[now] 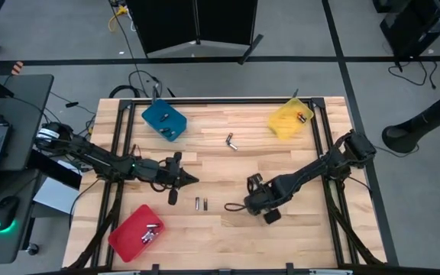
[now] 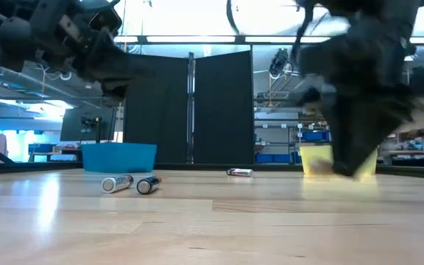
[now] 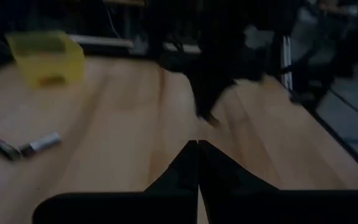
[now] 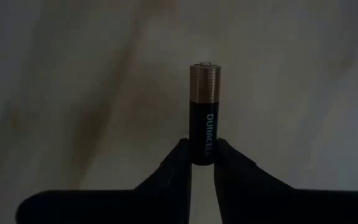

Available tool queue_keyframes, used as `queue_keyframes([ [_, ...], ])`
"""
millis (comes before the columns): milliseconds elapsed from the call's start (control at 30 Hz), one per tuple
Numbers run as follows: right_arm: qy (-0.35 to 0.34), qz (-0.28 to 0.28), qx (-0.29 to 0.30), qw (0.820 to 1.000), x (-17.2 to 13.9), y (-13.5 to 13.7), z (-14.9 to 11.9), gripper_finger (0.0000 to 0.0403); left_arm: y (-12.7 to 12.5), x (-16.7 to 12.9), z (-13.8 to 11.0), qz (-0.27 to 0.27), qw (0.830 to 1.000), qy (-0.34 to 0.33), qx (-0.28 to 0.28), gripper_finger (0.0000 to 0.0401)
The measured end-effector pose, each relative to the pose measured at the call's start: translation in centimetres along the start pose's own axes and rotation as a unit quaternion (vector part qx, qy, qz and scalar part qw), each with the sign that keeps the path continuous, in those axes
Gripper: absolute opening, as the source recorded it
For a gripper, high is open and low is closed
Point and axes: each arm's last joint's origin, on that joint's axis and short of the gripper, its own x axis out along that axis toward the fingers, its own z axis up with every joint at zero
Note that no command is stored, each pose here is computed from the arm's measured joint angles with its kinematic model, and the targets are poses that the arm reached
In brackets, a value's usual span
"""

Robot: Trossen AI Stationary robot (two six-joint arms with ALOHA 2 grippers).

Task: Sort batteries
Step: Put the right black brown battery into the blue bin

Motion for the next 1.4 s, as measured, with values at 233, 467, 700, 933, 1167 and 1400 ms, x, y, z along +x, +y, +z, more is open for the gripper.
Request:
queue_keyframes([
  [233,-0.214,-0.066,0.099,0.970,0.1,-2.5,1.8,0.0052,-0.1,-0.1,1.4,0.015,0.997,-0.075,0.033,0.0015],
  [467,-0.452,-0.087,0.204,0.864,0.7,-6.0,0.7,0.0052,-0.2,-0.2,2.1,0.014,0.992,-0.109,0.070,0.0015],
  [700,-0.540,-0.104,0.226,0.804,-0.5,-7.7,0.4,0.0052,-0.6,0.2,3.5,0.003,0.990,-0.134,0.052,0.0044],
  [933,-0.563,-0.108,0.215,0.790,-1.0,-7.7,0.6,0.0052,-1.2,2.7,4.4,0.003,0.991,-0.123,0.043,0.0129],
  [1167,-0.575,-0.115,0.206,0.783,-1.3,-7.7,0.7,0.0052,-0.9,4.1,4.8,0.036,0.989,-0.141,0.033,0.0186],
  [1400,-0.580,-0.118,0.197,0.781,-1.5,-7.5,0.8,0.0052,0.3,4.3,5.1,0.013,0.989,-0.146,0.005,0.0196],
])
